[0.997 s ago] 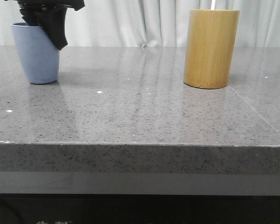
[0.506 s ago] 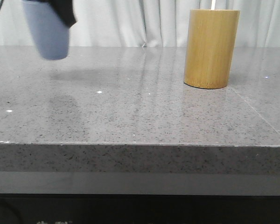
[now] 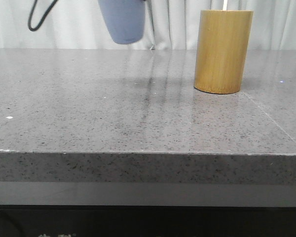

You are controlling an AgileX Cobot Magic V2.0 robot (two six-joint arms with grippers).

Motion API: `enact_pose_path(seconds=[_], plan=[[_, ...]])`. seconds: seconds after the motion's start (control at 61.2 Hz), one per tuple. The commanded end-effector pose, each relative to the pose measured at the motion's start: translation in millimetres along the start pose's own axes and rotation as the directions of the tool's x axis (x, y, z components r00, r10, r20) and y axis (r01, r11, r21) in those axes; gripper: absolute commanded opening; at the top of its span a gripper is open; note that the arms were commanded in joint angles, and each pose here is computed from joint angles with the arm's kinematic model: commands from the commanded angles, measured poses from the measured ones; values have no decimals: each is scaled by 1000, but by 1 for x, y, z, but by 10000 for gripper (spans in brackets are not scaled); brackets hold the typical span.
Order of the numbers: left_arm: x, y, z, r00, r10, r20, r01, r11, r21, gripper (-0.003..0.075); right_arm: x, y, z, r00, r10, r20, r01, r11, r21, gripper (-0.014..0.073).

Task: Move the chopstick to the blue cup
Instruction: 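Lift the blue cup with the left gripper and carry it beside the bamboo holder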

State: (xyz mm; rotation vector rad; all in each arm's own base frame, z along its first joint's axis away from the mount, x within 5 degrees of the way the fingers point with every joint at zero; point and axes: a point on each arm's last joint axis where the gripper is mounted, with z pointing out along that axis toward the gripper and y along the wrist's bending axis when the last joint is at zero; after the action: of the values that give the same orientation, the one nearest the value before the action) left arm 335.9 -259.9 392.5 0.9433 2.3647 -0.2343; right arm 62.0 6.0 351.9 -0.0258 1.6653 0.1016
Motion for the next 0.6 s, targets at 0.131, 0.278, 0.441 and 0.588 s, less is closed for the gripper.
enact_pose_path(seconds=[0.131,0.278,0.441,0.588], plan=[[-11,-20,3,997,13,76,-18,998,64,-19,-17,0,-1,995,-14,98,13,1000,11,645],[-10,-25,20,999,21,35,-24,997,75,-19,-17,0,-1,995,-14,98,13,1000,11,645],[-9,-25,22,1000,22,22,-24,997,76,-19,-17,0,-1,995,-14,98,13,1000,11,645],[-9,-25,22,1000,22,22,-24,997,76,-18,-17,0,-1,995,-14,98,13,1000,11,645]])
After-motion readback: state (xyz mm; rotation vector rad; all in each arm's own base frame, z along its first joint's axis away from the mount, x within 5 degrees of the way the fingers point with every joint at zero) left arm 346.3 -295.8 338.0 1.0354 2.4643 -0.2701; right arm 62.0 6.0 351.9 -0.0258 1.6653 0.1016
